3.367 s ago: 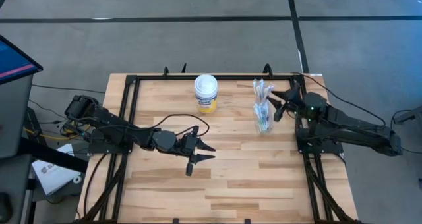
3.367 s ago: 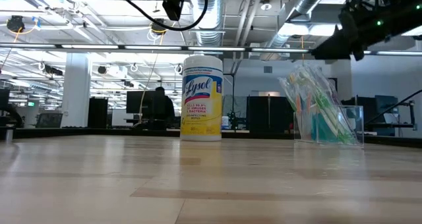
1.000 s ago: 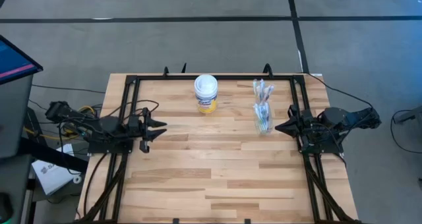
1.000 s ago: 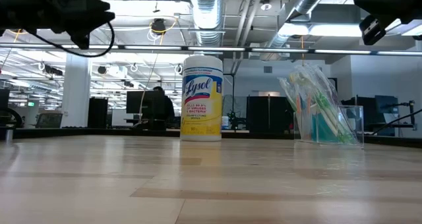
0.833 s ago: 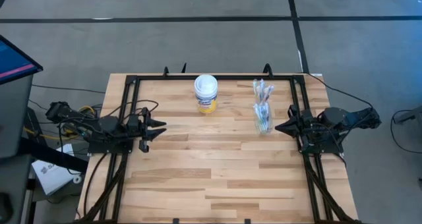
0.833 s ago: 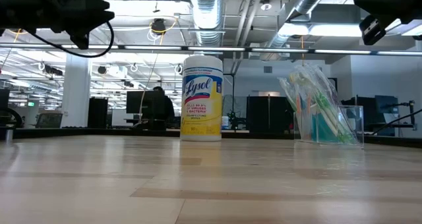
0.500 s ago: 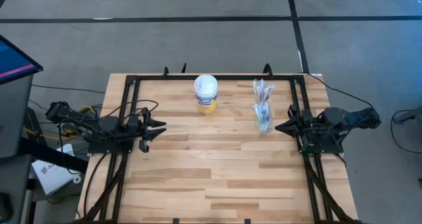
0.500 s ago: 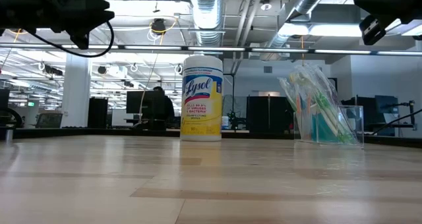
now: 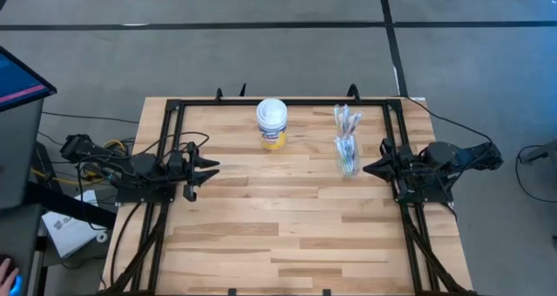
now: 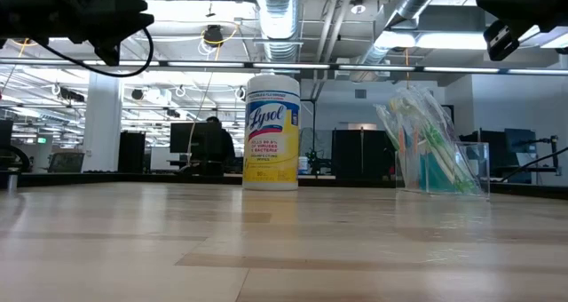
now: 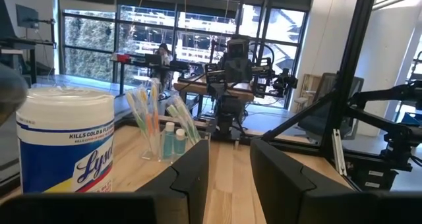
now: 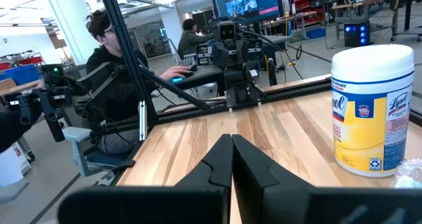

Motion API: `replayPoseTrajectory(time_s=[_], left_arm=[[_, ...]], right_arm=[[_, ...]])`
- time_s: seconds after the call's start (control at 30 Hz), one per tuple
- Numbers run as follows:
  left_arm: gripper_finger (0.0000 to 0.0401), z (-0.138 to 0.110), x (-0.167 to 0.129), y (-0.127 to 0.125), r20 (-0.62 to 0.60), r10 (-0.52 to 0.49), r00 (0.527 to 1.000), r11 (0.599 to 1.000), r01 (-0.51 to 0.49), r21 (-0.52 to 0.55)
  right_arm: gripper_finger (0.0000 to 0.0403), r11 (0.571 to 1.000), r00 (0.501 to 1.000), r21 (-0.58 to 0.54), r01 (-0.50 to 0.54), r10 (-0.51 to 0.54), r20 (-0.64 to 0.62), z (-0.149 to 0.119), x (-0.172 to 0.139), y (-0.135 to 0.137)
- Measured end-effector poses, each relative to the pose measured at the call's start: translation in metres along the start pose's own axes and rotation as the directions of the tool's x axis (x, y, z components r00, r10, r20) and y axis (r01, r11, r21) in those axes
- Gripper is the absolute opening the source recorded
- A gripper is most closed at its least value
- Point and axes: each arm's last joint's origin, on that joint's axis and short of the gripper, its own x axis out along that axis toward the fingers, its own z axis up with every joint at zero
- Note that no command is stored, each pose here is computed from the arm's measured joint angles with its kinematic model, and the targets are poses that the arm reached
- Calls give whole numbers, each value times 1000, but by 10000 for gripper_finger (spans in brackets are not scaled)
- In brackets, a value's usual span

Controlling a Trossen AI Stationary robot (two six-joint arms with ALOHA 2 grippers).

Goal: Pick & Place toothbrushing station
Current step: Return to Home Position

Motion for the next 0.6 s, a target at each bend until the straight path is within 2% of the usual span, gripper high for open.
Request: replayPoseTrajectory(time_s=[0.43,0.53,0.6], left_arm=[[108,0,0,0,10,-5,1000,1000,5,-5],[108,-11,-3,2,55,-6,998,1000,8,-28],[108,-14,-3,3,34,0,999,1000,1,-24]], right_arm=[[1,1000,1000,0,-4,4,0,0,0,0],[1,1000,1000,3,-5,5,13,1,-2,0],[1,1000,1000,5,-7,7,21,1,-3,0]])
